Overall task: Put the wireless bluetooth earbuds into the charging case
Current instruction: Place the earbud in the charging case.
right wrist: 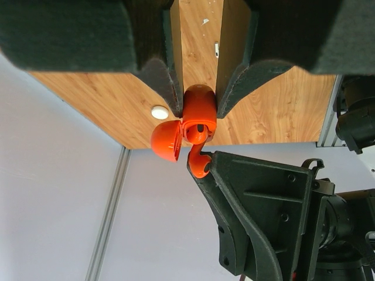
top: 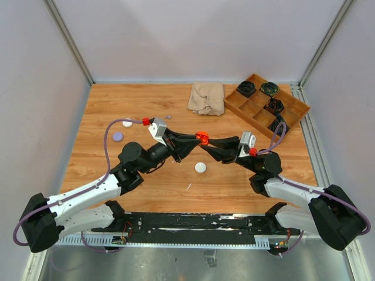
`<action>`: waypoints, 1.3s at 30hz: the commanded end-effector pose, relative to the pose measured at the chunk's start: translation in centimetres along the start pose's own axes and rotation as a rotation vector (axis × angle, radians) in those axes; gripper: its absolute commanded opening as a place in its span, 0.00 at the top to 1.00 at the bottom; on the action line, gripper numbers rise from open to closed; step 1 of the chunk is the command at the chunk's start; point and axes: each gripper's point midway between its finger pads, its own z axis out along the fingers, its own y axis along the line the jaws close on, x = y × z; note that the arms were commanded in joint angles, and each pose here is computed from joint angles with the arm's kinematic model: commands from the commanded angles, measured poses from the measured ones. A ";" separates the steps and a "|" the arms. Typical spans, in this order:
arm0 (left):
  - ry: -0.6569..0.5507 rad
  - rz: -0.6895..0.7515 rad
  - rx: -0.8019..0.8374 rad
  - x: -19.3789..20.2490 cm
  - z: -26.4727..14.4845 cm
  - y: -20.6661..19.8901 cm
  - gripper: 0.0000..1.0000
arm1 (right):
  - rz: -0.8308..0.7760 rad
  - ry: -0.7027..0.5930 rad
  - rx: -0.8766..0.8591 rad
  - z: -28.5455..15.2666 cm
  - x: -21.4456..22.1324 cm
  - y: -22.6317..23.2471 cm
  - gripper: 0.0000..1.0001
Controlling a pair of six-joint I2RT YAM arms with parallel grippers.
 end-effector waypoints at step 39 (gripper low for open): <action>-0.004 0.038 -0.037 -0.6 -1.2 0.1 0.35 | -0.062 -0.078 -0.027 0.6 -2.2 0.7 0.99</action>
